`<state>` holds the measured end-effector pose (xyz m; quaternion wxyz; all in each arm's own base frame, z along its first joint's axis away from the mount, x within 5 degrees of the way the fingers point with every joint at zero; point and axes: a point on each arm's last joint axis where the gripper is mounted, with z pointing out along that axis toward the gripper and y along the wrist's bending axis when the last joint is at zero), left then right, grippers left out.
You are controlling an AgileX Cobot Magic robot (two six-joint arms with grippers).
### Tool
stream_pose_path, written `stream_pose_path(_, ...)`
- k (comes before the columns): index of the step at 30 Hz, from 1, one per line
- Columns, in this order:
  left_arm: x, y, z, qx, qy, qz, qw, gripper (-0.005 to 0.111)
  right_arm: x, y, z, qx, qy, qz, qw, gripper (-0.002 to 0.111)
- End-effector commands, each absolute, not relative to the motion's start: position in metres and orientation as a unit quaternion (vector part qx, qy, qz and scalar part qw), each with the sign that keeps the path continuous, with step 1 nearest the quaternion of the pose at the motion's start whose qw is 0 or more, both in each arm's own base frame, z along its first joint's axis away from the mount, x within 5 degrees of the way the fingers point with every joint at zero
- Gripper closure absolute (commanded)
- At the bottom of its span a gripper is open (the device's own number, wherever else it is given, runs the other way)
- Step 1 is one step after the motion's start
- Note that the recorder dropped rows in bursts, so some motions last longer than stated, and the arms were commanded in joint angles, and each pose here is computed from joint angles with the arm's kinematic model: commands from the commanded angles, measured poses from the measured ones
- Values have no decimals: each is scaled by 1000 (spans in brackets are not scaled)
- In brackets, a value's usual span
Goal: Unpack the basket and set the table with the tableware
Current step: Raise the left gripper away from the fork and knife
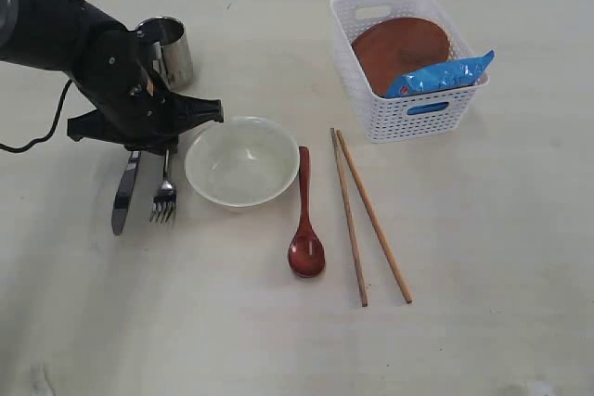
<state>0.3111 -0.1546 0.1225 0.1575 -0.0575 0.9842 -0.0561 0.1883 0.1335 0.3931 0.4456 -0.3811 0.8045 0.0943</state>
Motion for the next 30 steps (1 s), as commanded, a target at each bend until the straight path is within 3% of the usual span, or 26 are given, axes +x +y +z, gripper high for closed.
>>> stream_pose_path(1,310,-153,123,-56,986,-50,150,82,188,132,395,-380,801,91,453,83)
stream_pose_path(4,310,-153,126,-56,985,-52,154,75,188,132,395,-380,801,91,453,83)
stream_pose_path(9,310,-152,144,-50,981,-63,176,74,188,132,395,-380,801,91,453,83)
stream_pose_path(14,300,-146,186,-2,976,-64,210,74,188,132,395,-380,801,92,454,83)
stream_pose_path(19,278,-124,238,59,969,1,242,74,199,132,395,-349,802,78,479,83)
stream_pose_path(22,264,-114,262,109,960,19,255,74,228,129,386,-302,828,69,468,75)
stream_pose_path(24,252,-110,275,105,952,-4,287,75,263,121,376,-268,858,48,435,62)
stream_pose_path(25,243,-109,277,111,942,-28,314,81,289,116,364,-248,880,37,403,57)
stream_pose_path(28,225,-104,269,135,920,-57,363,104,338,104,344,-212,912,19,351,55)
stream_pose_path(30,216,-101,264,150,908,-65,386,106,363,101,330,-195,927,24,320,55)
